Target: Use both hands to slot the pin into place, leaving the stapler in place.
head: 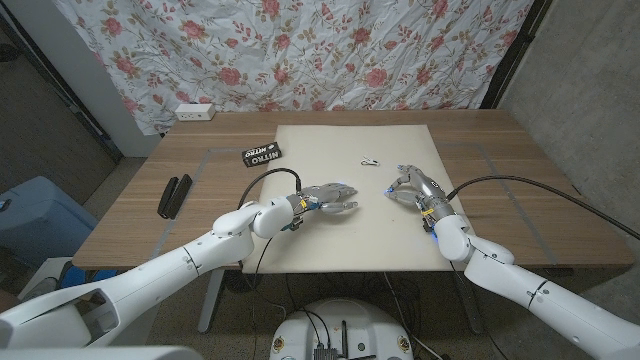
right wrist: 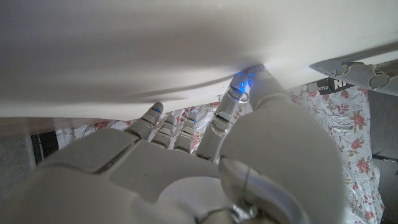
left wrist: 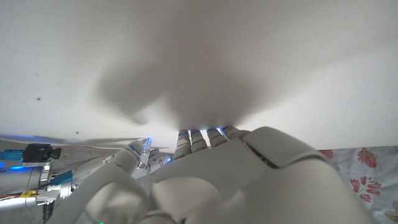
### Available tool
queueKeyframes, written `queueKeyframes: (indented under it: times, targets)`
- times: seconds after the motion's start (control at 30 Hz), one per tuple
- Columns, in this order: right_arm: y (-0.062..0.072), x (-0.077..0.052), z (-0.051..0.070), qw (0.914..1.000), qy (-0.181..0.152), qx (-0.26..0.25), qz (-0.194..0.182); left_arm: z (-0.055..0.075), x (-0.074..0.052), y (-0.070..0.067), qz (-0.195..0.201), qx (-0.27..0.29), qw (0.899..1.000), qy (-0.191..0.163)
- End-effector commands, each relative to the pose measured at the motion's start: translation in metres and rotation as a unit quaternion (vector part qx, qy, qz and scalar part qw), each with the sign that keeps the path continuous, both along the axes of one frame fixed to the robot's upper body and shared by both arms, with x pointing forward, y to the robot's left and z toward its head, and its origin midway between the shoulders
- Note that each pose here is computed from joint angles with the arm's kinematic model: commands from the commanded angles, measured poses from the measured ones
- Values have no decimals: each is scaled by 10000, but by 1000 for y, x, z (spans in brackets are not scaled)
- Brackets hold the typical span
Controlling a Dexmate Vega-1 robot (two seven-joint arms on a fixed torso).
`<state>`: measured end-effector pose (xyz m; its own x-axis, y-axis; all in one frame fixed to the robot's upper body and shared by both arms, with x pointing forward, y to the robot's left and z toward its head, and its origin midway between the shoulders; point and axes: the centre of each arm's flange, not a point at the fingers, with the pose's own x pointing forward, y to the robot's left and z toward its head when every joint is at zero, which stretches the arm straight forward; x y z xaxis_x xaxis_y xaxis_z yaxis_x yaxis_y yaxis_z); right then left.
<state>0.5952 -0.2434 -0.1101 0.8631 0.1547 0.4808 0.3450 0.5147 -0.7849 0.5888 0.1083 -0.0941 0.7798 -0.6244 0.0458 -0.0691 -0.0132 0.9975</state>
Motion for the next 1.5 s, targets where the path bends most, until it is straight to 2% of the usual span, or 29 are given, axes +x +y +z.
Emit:
queueKeyframes:
  times: [0.03,0.6,1.5]
  targets:
    - [-4,-2,-4,9999,71,-62,-57,-2,-4,5,91,10,10000,-14]
    - [-3,-1,-2,9999,76,-137,-60,0,-3,10,130,21,9999,-85]
    - [-1,1,0,9992,119,-314,207,4,3,14,158,41,9999,-16]
